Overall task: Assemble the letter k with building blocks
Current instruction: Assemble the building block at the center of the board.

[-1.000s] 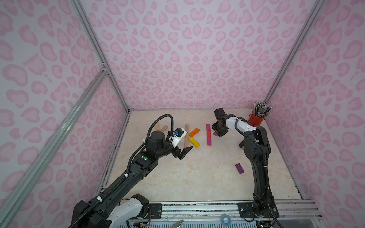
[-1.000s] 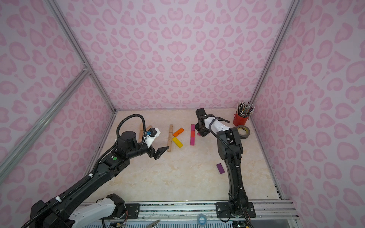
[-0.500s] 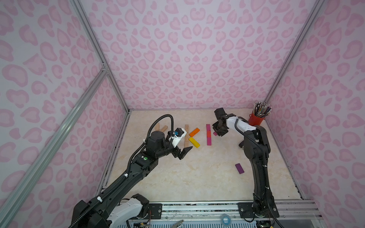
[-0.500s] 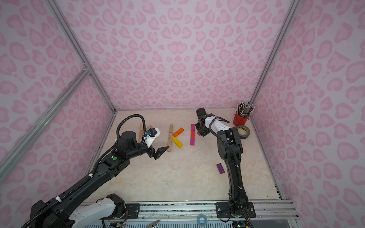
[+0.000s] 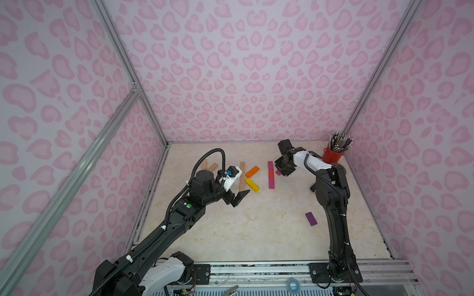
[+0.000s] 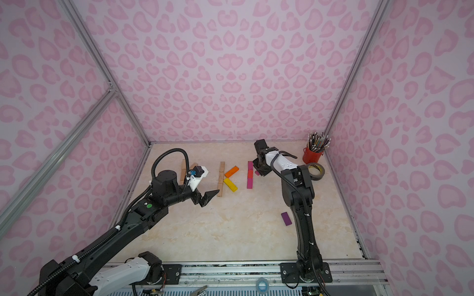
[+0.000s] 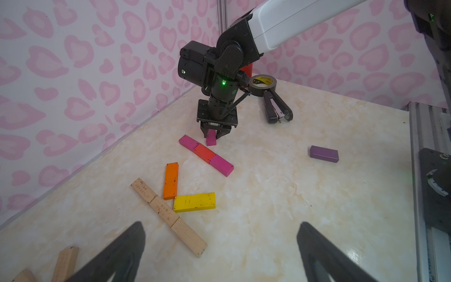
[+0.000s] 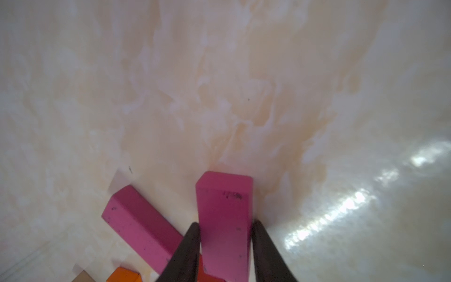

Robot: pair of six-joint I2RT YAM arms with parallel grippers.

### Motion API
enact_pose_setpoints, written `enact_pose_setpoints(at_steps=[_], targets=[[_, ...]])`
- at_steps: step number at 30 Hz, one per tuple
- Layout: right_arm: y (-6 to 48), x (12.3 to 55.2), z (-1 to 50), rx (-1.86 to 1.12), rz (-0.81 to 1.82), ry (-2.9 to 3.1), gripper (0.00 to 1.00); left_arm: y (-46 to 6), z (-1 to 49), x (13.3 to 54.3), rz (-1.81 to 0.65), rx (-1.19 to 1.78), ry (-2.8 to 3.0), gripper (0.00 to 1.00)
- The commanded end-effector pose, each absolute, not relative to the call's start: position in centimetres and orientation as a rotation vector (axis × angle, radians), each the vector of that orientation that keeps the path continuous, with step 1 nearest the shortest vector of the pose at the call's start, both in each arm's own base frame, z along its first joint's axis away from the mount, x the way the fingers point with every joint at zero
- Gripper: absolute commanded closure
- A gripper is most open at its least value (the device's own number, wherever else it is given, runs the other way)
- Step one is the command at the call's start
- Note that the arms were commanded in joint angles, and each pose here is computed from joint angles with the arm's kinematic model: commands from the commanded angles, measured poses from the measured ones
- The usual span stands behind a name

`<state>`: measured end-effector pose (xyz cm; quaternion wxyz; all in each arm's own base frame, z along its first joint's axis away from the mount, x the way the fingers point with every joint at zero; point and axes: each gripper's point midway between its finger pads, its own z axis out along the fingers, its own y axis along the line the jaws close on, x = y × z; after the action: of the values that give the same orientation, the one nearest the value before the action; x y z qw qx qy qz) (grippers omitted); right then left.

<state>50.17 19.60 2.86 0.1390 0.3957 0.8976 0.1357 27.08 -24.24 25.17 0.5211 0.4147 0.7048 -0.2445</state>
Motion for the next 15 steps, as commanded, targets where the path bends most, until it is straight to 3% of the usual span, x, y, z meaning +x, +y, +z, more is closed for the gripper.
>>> enact_pose_setpoints(at_steps=[1, 15], targets=[[20.02, 49.18, 1.31, 1.13, 0.375, 2.663, 0.62, -24.32, 25.66, 27.26, -0.584, 0.988, 1.671, 0.01], [20.29, 49.25, 1.31, 1.104, 0.384, 2.675, 0.61, -24.3, 25.76, 27.32, -0.579, 0.986, 1.671, 0.01]])
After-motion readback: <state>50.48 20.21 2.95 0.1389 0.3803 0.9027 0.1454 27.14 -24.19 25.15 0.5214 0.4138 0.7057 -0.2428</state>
